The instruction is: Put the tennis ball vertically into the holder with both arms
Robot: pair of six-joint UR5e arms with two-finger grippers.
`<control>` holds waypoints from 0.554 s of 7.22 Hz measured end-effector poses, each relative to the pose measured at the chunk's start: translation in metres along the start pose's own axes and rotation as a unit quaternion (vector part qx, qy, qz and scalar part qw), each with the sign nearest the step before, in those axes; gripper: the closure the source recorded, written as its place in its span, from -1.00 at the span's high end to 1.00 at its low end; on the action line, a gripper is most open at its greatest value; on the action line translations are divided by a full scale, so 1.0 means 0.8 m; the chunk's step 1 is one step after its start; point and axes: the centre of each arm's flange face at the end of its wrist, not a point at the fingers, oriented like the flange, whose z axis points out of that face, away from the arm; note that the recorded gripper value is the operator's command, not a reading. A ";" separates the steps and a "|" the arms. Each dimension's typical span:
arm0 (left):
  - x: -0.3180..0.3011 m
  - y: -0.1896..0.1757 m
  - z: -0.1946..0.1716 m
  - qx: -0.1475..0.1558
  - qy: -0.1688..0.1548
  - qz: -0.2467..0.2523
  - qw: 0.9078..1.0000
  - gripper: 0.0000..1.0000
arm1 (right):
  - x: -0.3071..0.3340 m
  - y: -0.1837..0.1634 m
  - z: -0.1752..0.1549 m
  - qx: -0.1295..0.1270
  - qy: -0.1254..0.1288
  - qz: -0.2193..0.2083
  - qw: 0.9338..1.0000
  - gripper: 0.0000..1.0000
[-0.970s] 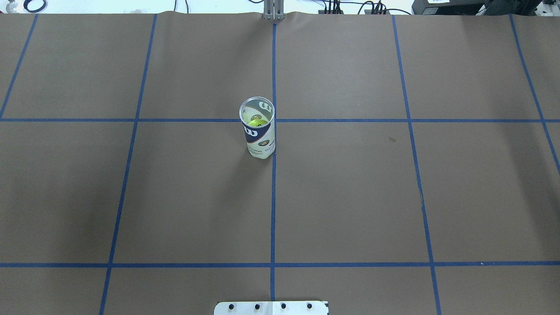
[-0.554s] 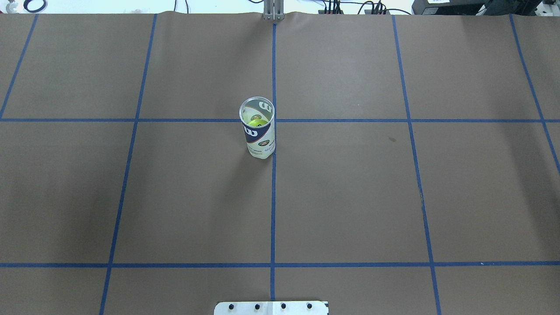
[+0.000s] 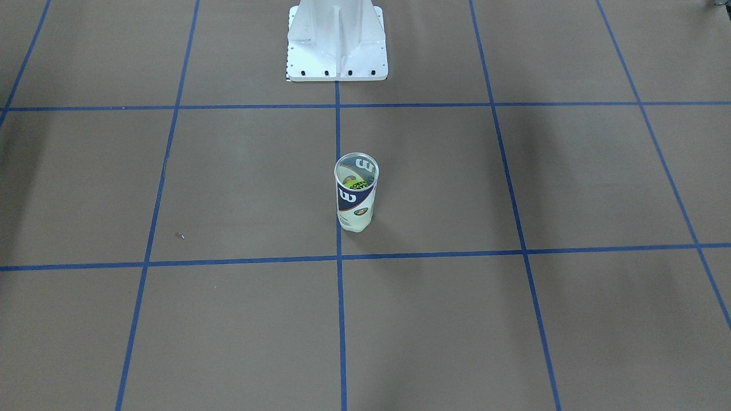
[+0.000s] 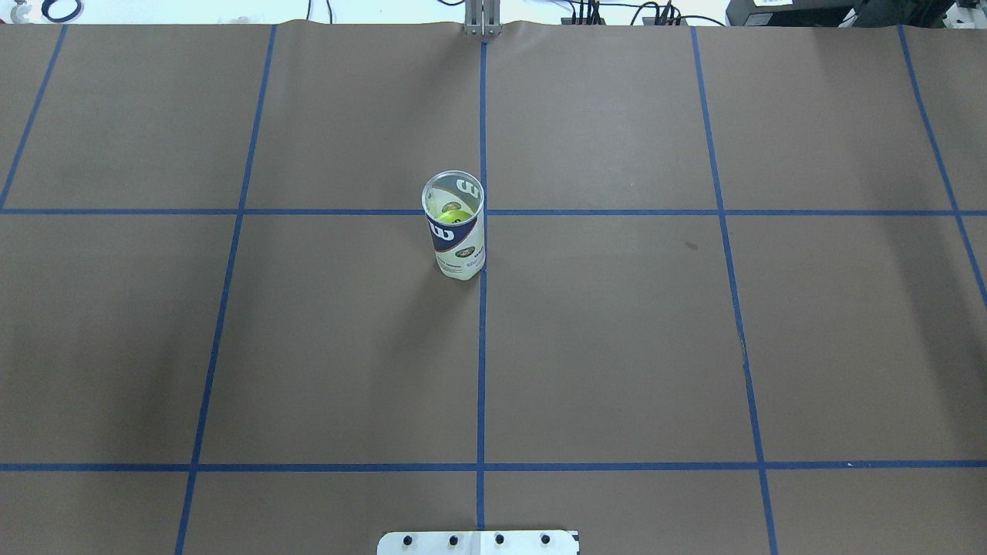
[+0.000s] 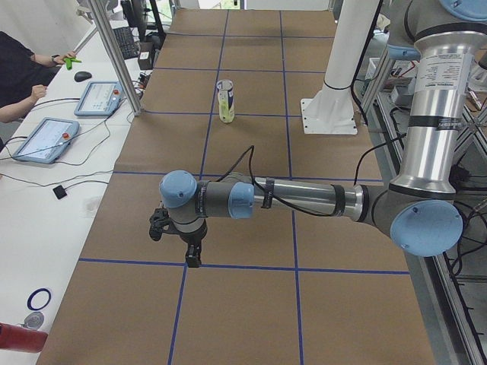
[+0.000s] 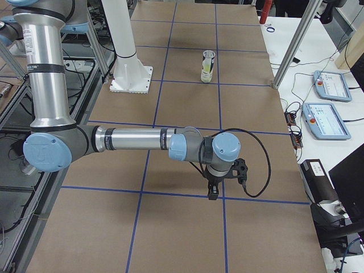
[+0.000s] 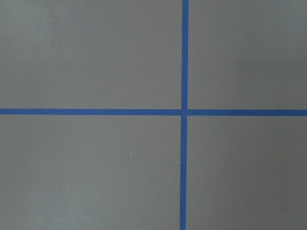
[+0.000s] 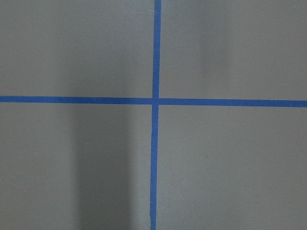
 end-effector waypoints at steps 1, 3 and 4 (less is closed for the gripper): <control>0.000 0.001 0.001 -0.001 0.002 0.000 1.000 0.99 | -0.001 -0.001 -0.001 0.001 0.000 0.000 1.000 0.98; -0.001 0.001 0.002 -0.001 0.003 -0.001 1.000 0.99 | -0.002 -0.002 -0.002 0.002 -0.001 -0.001 1.000 0.98; -0.001 0.001 0.002 -0.001 0.003 -0.001 1.000 0.99 | -0.002 -0.002 -0.002 0.002 0.000 -0.001 1.000 0.98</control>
